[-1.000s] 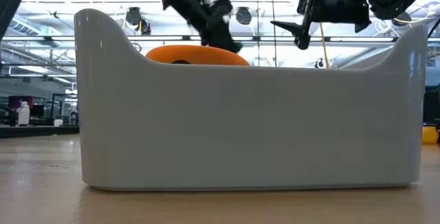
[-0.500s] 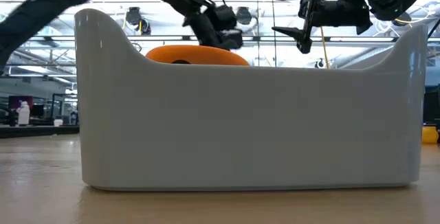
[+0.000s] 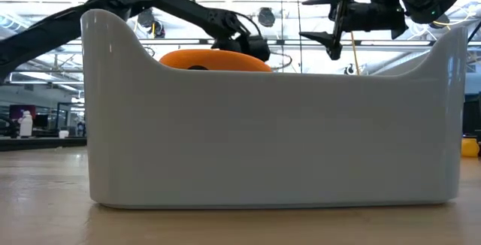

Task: Pick & Place Toys
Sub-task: Put the green game piece into the orange bin, then put the yellow game piece into the orange bin

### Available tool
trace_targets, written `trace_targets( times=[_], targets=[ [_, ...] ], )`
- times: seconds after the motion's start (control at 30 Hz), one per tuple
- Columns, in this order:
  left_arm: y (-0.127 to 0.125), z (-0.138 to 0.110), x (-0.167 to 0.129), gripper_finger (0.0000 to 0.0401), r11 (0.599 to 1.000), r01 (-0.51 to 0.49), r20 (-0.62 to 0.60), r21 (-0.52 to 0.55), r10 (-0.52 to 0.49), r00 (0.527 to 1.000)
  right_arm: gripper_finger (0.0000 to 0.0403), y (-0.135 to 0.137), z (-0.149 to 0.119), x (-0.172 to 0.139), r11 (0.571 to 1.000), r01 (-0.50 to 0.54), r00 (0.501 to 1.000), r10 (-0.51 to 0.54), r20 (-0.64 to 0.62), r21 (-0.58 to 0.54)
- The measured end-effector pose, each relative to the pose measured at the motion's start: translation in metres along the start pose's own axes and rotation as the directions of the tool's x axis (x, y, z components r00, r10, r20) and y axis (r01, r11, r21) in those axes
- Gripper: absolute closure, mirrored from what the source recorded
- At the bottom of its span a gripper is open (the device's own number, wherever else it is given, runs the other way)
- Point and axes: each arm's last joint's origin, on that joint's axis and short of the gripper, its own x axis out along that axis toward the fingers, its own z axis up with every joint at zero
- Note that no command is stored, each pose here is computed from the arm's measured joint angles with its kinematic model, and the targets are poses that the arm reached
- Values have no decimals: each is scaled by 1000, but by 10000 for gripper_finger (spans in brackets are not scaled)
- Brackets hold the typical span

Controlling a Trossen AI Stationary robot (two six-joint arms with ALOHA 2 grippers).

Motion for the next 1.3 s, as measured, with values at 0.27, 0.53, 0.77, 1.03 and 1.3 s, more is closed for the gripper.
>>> trace_targets(
  times=[0.27,0.53,0.77,1.03,1.3],
  targets=[
    [-6,-2,20,256,1000,-2,-55,4,2,999,99,-4,5,-5,1000,25,999,-25,25,-17],
    [-7,-2,24,237,1000,-2,-56,13,2,998,99,-5,5,-6,999,29,999,-28,29,-17],
    [-6,-2,23,223,999,-36,-61,12,37,997,99,-5,5,-6,999,28,999,-28,28,-17],
    [-5,-1,23,166,999,-48,-60,6,49,997,99,-5,6,-6,997,34,999,-31,32,-75],
    [-7,2,-10,149,996,-47,2,-73,48,999,99,-5,6,-6,997,34,999,-32,33,-70]
  ],
)
